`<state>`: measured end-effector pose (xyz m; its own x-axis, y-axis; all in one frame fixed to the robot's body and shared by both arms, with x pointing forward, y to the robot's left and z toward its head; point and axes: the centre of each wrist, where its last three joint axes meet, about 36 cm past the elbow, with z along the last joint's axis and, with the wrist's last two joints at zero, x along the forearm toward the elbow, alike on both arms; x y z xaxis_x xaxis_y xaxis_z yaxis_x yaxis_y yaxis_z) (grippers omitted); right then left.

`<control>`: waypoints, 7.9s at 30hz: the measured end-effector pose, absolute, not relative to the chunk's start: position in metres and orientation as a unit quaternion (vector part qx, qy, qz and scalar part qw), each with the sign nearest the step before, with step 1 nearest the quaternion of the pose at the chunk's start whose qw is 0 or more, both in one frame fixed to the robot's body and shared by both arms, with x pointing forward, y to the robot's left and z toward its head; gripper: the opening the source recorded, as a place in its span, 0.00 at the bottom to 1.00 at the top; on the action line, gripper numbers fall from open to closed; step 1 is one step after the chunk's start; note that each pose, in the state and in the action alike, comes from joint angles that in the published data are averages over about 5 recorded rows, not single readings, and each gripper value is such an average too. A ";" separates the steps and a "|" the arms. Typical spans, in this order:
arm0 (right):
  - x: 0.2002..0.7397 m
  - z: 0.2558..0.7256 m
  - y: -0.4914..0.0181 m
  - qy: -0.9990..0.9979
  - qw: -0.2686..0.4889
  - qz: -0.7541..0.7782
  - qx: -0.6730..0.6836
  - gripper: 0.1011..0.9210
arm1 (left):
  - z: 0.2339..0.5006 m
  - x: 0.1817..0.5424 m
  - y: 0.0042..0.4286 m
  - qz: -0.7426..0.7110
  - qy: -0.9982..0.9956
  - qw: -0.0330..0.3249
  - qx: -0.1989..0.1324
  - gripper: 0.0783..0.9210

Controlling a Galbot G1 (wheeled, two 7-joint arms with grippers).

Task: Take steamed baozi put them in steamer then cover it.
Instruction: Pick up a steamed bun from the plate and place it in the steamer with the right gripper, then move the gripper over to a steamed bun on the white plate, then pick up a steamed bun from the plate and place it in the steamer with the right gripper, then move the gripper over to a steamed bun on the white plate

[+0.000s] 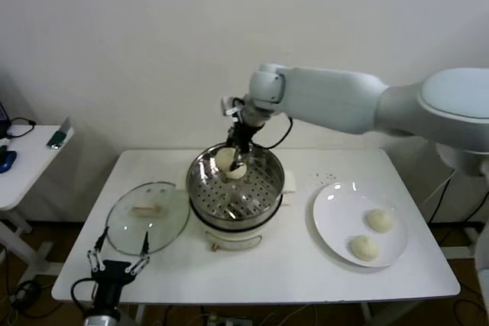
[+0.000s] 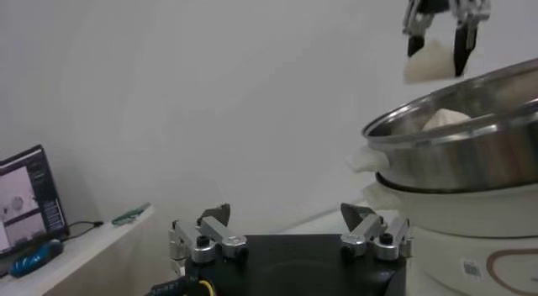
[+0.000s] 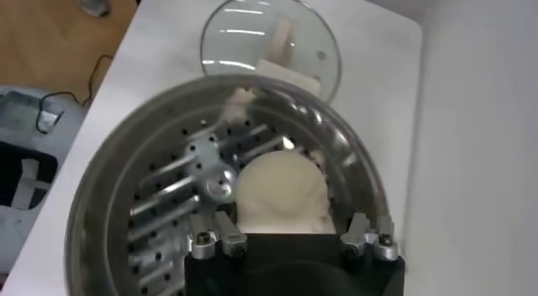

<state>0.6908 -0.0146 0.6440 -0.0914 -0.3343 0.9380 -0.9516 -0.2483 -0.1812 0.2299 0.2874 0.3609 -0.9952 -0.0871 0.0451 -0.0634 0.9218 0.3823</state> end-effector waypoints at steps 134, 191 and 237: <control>0.601 0.457 -0.378 -0.460 0.489 0.493 0.554 0.71 | 0.333 0.223 0.301 -0.184 -0.978 0.079 0.060 0.88; 0.614 0.619 0.016 0.038 -0.026 0.736 0.676 0.72 | 0.349 0.249 0.303 -0.170 -0.982 0.057 0.053 0.88; 0.674 0.674 -0.182 -0.336 0.164 0.700 0.609 0.88 | 0.350 0.247 0.291 -0.193 -0.978 0.060 0.056 0.88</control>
<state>0.6745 -0.1816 0.6742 -0.2044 -0.1788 0.9624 -0.6388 -0.7206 -0.2695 0.2465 0.2913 0.3503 -0.9866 -0.1326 0.0949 -0.0865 0.9189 0.3849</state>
